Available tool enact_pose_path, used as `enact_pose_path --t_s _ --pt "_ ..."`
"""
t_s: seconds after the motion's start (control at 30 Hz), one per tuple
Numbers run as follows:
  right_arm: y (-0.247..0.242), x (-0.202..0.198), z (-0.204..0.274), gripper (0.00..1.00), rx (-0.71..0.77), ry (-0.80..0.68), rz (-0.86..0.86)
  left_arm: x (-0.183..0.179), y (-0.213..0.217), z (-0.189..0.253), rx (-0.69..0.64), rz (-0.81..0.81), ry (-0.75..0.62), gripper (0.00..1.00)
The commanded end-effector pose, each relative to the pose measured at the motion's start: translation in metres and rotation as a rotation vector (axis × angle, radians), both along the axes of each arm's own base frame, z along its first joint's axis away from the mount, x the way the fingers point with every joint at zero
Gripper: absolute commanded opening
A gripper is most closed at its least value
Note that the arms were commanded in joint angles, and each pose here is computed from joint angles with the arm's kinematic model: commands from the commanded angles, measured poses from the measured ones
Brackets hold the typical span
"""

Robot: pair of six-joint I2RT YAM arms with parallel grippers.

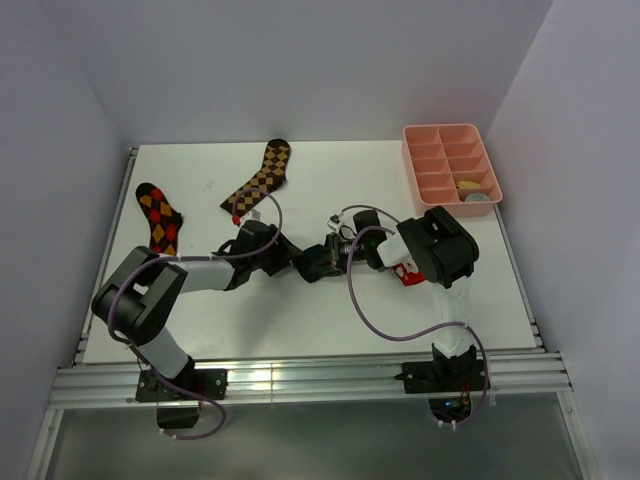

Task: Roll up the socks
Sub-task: Roll the sock at the center of the board.

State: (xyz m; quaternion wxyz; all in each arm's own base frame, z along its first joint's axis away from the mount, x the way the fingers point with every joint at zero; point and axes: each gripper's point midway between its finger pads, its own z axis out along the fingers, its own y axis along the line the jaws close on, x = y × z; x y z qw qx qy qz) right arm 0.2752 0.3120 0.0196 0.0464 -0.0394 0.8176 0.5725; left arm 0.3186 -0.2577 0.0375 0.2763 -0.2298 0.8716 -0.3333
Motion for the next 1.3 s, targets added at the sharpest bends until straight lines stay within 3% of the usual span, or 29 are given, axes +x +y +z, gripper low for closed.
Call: enact_pose_path --t_s 0.0,0.13,0.17,0.33,0.47,0.57,0.63,0.77,0.93,1.27 --pt "-0.008 -0.006 -0.022 0.0 -0.039 0.065 -0.024 0.004 -0.011 -0.001 -0.006 -0.021 0.003 0.59" --pt "-0.011 -0.005 -0.024 0.0 -0.059 0.065 -0.031 0.003 -0.01 -0.01 0.013 -0.019 0.023 0.49" --pt "-0.012 -0.004 -0.023 0.0 -0.065 0.058 -0.031 0.004 -0.01 -0.012 0.017 -0.016 0.03 0.41" --pt "-0.017 0.003 -0.016 0.01 -0.13 -0.035 -0.04 0.001 -0.01 -0.021 0.042 -0.021 0.059 0.21" --pt "-0.019 0.01 -0.002 0.11 -0.188 -0.149 -0.048 0.003 -0.01 -0.017 0.063 -0.031 0.056 0.0" --pt "-0.02 0.013 0.008 0.27 -0.279 -0.29 -0.047 0.004 -0.007 -0.013 0.104 -0.033 0.054 0.0" --pt "-0.023 0.012 0.014 0.3 -0.353 -0.358 -0.052 0.002 -0.006 -0.012 0.128 -0.047 0.061 0.0" --pt "-0.014 0.01 0.048 0.37 -0.497 -0.64 -0.069 0.005 -0.001 -0.006 0.192 -0.052 0.062 0.0" --pt "-0.016 0.015 0.072 0.41 -0.594 -0.854 -0.169 0.005 0.0 -0.003 0.22 -0.067 0.067 0.0" --pt "0.007 -0.001 0.065 0.47 -0.704 -1.08 -0.068 0.004 -0.005 -0.003 0.235 -0.1 0.081 0.0"
